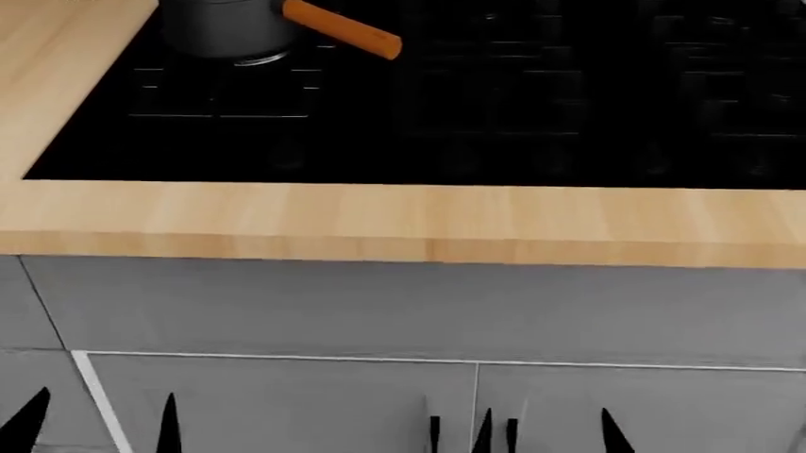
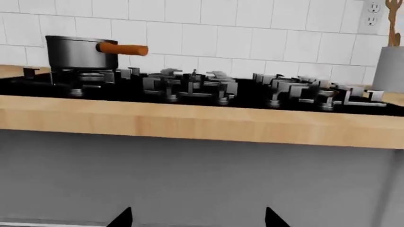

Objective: Pick the kebabs from the plate and place it in the pan.

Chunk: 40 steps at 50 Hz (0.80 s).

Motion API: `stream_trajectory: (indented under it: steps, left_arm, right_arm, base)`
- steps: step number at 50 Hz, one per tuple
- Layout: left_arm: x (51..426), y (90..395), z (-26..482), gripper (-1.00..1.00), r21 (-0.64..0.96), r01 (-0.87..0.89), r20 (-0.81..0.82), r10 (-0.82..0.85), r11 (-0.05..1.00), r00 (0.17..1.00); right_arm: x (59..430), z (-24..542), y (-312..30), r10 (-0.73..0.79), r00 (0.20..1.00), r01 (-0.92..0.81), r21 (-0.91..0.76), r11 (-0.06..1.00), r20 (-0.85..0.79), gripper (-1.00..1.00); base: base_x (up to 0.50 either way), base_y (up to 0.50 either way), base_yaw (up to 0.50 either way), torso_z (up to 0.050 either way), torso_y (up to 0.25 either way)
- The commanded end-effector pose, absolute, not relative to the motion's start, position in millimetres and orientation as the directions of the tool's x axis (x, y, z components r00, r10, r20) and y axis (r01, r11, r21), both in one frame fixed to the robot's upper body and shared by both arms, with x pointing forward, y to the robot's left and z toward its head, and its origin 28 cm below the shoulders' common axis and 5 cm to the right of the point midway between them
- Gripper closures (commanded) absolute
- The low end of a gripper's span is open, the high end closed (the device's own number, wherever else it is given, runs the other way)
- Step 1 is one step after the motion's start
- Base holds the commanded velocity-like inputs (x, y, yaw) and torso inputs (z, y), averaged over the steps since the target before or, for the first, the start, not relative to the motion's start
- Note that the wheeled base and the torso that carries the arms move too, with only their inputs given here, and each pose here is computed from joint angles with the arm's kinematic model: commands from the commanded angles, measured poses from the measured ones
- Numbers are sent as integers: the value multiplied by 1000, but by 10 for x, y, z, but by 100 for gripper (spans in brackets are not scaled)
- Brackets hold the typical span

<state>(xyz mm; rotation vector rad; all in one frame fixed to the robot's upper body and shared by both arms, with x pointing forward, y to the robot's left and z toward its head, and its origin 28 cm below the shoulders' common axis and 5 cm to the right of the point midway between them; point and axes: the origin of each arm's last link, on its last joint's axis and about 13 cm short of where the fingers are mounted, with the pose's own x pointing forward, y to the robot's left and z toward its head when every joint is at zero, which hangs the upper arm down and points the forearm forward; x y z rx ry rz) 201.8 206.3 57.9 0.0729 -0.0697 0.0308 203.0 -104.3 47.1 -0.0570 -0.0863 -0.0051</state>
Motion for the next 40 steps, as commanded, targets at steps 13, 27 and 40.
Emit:
stream_trajectory:
  steps: [13, 27, 40]
  left_arm:
    - [1898, 2122, 1419, -100, 97, -3, 161, -13, 995, 987]
    - [1847, 2197, 1446, -100, 81, 11, 226, -29, 997, 974]
    - [1802, 2192, 1461, -100, 100, -6, 261, -20, 995, 965]
  right_arm:
    - [1879, 1293, -1166, 55, 993, -48, -68, 997, 107, -100]
    - [1806, 1478, -1184, 48, 994, -42, -57, 997, 97, -100]
    - [1776, 1432, -1186, 41, 996, -35, -82, 996, 79, -100]
  base:
    - [0, 0, 0, 0, 0]
    - [0, 0, 0, 13, 3]
    - [0, 0, 0, 50, 13]
